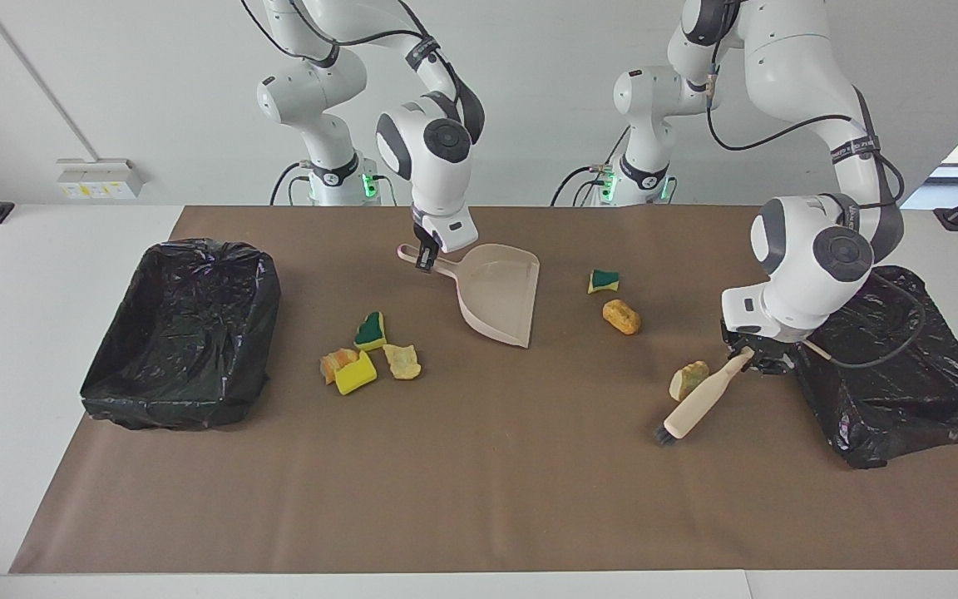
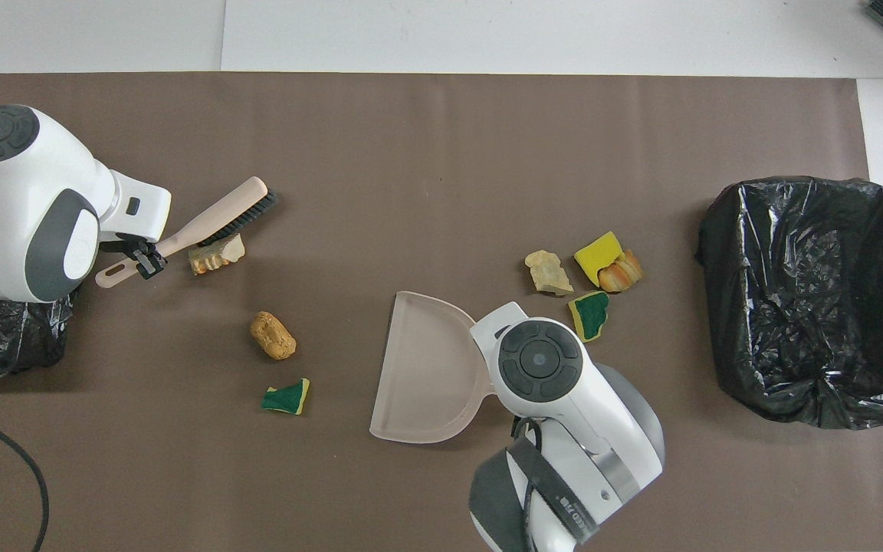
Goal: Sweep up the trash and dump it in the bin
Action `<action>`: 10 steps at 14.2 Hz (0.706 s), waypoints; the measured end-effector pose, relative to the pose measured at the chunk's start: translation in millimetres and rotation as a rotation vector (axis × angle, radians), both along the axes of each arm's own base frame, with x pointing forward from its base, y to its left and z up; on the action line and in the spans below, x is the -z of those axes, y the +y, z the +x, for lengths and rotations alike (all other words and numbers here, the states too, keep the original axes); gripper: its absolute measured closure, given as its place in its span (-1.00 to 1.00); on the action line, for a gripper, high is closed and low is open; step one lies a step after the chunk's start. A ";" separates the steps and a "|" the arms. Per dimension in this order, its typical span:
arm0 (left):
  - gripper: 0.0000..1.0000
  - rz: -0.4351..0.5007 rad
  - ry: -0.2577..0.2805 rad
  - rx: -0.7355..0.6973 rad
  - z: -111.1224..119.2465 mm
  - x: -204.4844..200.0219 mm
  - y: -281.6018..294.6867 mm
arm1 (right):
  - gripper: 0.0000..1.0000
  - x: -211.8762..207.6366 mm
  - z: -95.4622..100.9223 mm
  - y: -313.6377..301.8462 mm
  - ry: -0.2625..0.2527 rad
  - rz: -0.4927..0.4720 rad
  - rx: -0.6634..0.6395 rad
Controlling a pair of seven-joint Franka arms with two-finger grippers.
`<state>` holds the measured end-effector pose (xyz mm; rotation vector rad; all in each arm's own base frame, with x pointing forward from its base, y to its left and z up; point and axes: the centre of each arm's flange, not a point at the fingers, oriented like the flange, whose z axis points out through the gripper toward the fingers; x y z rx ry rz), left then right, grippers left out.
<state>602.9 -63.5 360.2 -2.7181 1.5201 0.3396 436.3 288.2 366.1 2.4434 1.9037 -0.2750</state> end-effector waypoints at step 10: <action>0.48 0.131 0.118 -0.276 -85.3 -31.9 -108.3 | 0.37 11.7 2.0 3.2 0.011 0.016 0.014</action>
